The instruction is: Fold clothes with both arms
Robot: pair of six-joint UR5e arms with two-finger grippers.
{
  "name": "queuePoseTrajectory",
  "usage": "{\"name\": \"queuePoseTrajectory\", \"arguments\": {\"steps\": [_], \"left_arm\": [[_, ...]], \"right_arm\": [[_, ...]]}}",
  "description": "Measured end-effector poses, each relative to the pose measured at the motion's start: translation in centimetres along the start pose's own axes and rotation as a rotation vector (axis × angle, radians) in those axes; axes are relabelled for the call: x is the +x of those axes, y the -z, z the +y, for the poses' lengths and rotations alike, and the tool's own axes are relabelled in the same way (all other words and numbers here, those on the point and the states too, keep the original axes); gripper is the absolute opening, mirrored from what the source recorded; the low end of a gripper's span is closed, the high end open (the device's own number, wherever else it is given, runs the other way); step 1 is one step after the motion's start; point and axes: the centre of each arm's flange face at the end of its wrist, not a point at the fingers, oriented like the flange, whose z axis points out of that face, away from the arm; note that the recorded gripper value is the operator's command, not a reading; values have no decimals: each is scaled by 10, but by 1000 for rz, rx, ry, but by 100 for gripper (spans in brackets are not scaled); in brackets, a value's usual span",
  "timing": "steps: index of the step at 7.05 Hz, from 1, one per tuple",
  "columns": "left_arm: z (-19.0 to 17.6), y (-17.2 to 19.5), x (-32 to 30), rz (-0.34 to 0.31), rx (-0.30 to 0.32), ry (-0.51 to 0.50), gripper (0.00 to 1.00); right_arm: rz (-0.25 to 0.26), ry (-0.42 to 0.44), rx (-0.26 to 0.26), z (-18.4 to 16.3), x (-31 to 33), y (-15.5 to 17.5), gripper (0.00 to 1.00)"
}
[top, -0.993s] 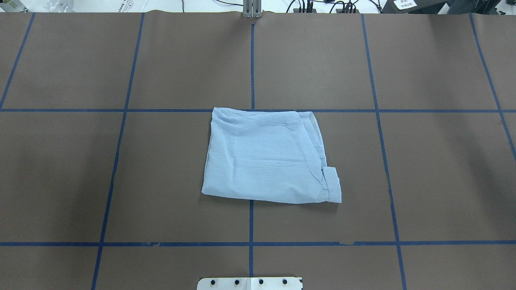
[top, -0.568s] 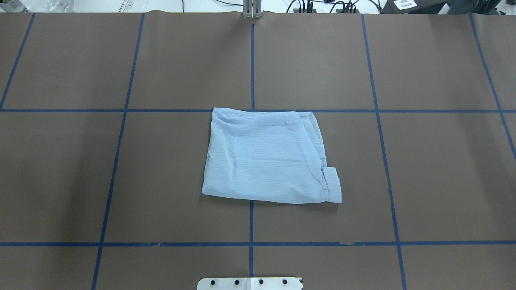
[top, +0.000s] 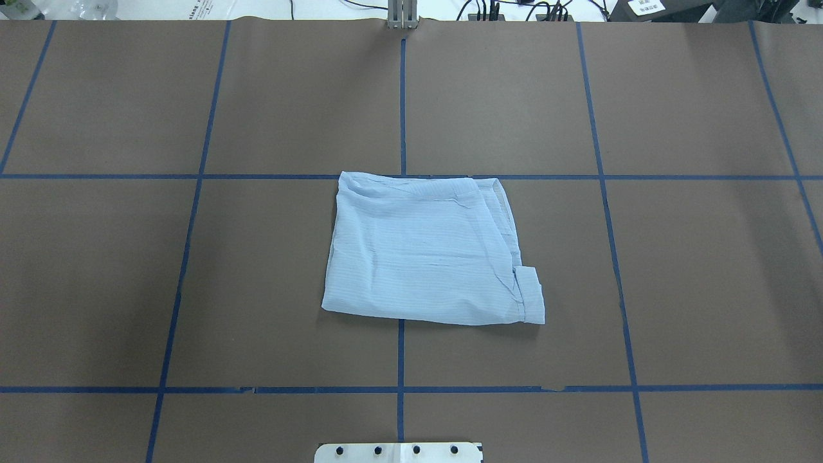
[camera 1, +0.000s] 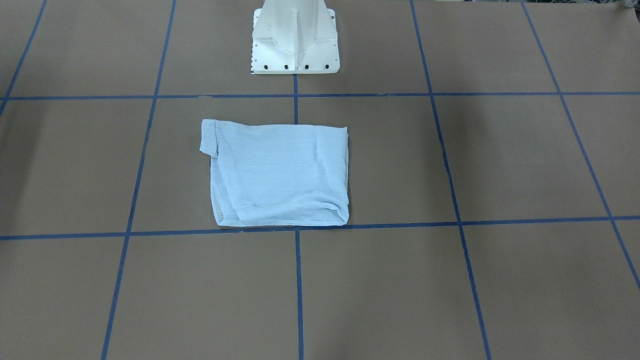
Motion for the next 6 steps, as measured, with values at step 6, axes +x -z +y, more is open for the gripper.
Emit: {"name": "queuePoseTrajectory", "arguments": {"steps": [6], "left_arm": [[12, -8, 4, 55, -45, 42, 100]], "right_arm": [[-48, -41, -6, 18, -4, -3, 100]]}}
